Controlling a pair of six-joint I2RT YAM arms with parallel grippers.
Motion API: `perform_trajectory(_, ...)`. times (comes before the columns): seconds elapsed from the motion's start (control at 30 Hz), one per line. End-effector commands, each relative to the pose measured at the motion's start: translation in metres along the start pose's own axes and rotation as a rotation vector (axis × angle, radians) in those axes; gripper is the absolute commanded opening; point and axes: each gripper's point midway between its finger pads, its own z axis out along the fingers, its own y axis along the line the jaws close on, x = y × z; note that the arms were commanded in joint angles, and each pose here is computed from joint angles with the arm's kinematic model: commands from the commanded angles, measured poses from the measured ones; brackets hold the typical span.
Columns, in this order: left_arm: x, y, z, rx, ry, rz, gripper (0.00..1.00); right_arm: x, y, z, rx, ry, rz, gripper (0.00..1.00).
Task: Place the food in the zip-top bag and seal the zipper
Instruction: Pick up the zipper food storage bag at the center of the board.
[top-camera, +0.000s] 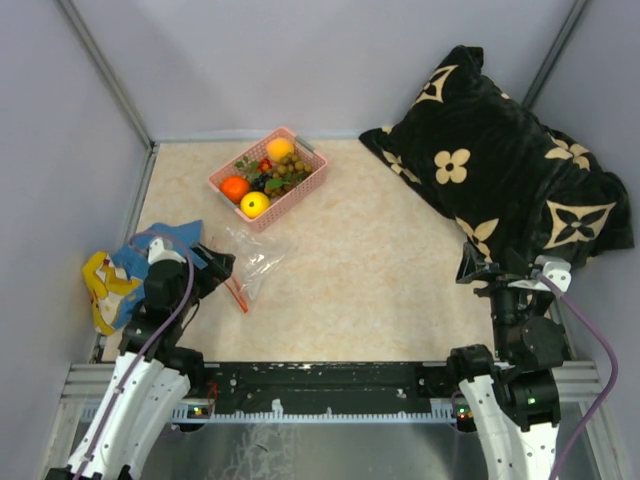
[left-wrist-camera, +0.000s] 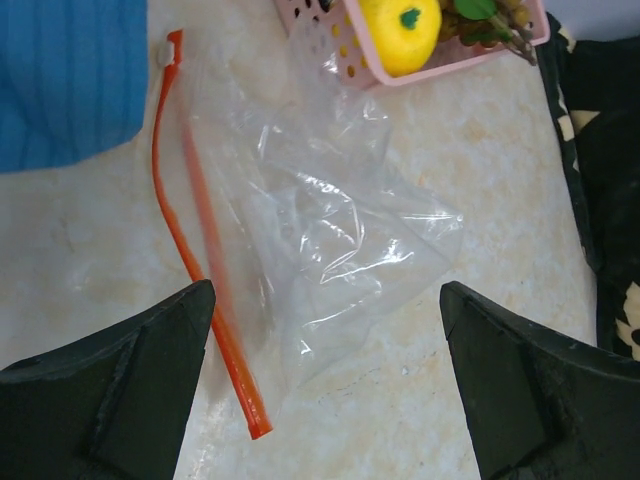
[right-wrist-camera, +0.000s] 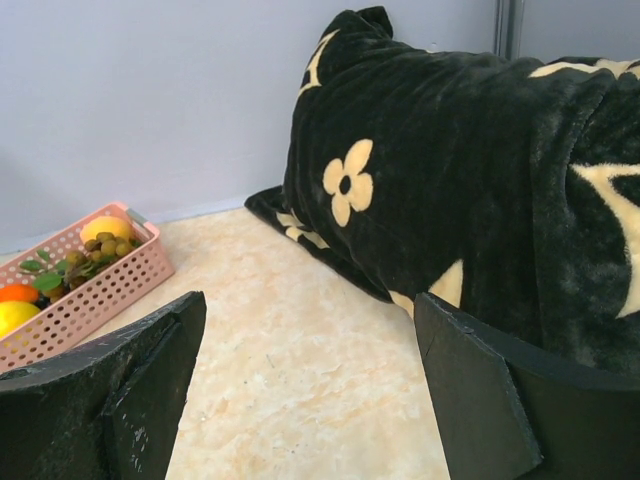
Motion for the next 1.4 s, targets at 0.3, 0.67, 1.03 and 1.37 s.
perform_trajectory(0.3, 0.042, 0.032, 0.039, -0.054, 0.042, -0.093, 0.89, -0.019, 0.006, -0.006, -0.032, -0.065, 0.011, 0.85)
perform_trajectory(0.67, 0.047, 0.023, 0.044, 0.023, 0.063, -0.027, 0.22, -0.016, 0.021, -0.007, -0.116, -0.048, 0.007, 0.86)
perform_trajectory(1.03, 0.048, -0.018, 0.027, 0.213, 0.131, -0.003, 0.00, -0.009, 0.049, -0.006, -0.257, 0.025, 0.039, 0.86)
perform_trajectory(1.37, 0.032, -0.076, 0.007, 0.397, 0.205, 0.038, 0.00, 0.051, 0.086, 0.013, -0.443, 0.245, 0.136, 0.85)
